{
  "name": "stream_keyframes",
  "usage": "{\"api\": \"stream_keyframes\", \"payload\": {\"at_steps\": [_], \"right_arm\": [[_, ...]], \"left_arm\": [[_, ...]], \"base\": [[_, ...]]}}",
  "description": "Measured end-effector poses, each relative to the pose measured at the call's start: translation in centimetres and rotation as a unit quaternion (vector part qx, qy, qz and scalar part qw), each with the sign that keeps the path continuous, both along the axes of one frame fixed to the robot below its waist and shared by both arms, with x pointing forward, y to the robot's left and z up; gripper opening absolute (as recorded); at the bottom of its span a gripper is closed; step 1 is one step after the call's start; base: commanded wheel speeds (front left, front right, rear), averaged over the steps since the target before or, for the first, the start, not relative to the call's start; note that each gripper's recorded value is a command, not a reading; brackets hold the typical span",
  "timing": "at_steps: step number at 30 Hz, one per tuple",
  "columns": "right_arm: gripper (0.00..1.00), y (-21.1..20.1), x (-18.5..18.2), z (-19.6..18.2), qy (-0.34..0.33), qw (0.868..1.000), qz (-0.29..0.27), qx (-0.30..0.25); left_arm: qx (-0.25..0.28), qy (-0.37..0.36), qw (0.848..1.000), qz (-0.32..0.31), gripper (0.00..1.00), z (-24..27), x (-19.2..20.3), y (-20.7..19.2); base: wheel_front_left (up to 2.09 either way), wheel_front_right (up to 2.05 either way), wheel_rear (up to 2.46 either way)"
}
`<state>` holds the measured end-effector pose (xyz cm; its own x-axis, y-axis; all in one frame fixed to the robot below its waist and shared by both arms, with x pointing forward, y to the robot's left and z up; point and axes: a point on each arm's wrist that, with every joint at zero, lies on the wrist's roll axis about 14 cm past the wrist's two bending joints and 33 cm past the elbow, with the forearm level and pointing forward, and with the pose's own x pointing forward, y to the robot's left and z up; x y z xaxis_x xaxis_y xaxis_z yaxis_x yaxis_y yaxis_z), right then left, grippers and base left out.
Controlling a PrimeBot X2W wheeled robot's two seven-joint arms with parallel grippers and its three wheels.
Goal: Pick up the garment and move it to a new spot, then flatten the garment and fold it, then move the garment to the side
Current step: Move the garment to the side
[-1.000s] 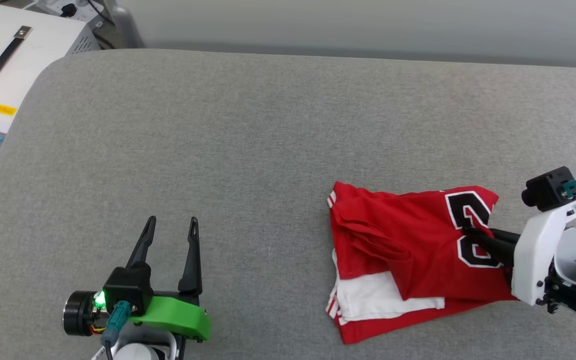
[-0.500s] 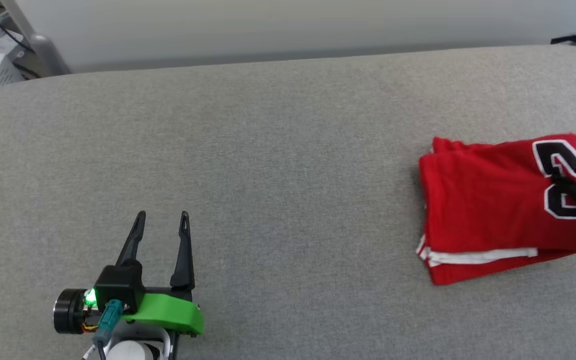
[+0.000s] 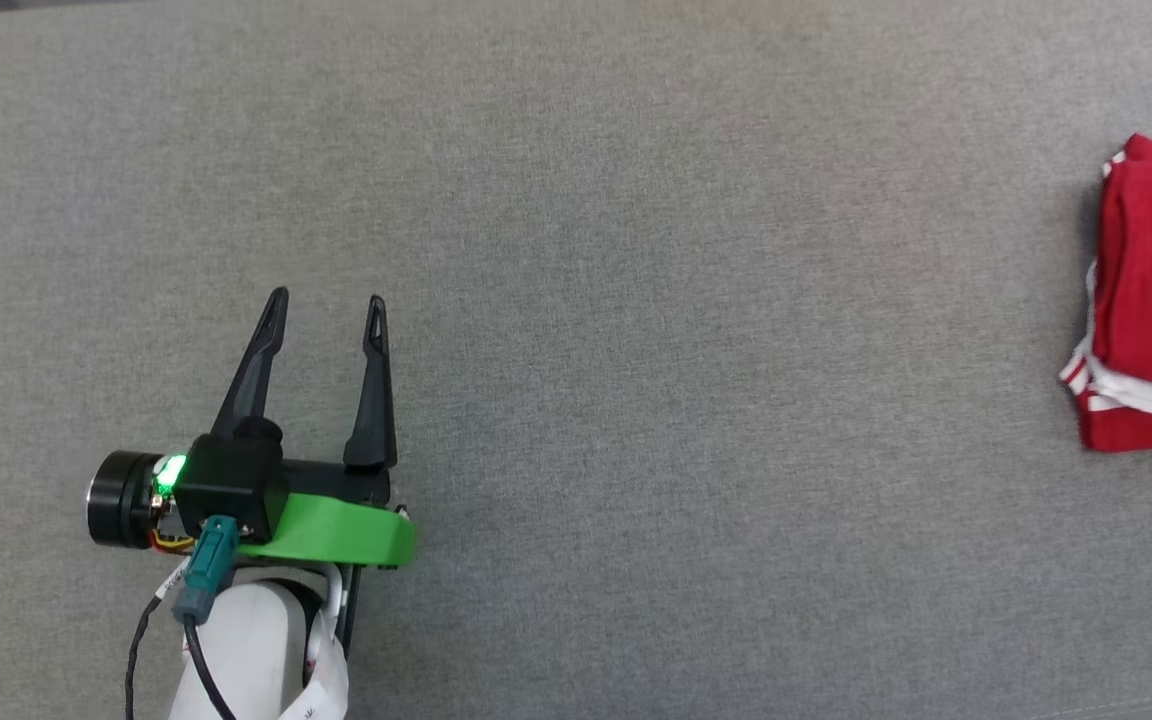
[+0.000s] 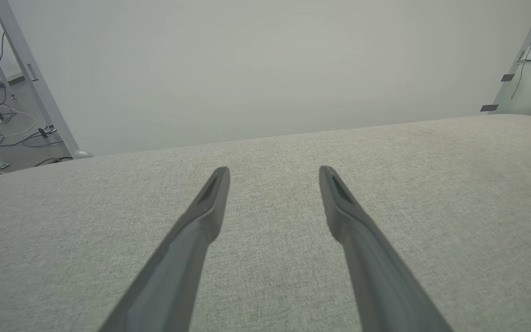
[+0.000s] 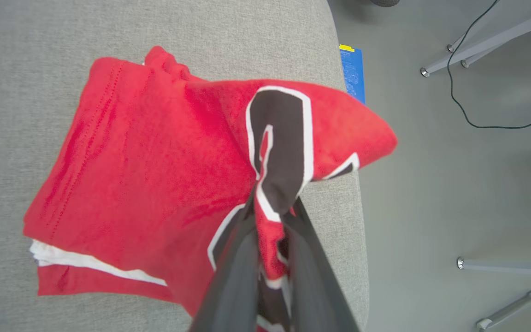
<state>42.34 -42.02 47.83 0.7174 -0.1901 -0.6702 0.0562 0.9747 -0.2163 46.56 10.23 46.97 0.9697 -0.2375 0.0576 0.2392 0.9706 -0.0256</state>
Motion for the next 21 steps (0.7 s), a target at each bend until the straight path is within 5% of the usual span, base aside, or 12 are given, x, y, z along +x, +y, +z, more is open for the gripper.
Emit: {"api": "stream_keyframes", "payload": {"at_steps": [17,18,19,21], "right_arm": [[0.0,-7.3,3.7,-2.6,0.013,0.992,-0.078,-0.094],[0.22,-7.4,3.9,-2.8,0.009,0.992,-0.079,-0.095],[1.0,-7.4,4.0,-2.9,0.007,0.992,-0.079,-0.097],[1.0,-7.3,4.2,-2.7,-0.005,0.992,-0.075,-0.102]], "left_arm": [[0.004,0.018,1.0,0.013,1.0,-2.9,1.7,1.0],[0.005,0.018,1.0,0.015,1.0,-2.9,1.7,1.2],[0.005,0.018,1.0,0.016,1.0,-2.9,1.7,1.3],[0.007,0.016,1.0,0.018,1.0,-2.6,1.6,1.4]], "base": [[0.0,0.0,0.0],[0.0,0.0,0.0],[0.0,0.0,0.0],[0.0,0.0,0.0]]}}
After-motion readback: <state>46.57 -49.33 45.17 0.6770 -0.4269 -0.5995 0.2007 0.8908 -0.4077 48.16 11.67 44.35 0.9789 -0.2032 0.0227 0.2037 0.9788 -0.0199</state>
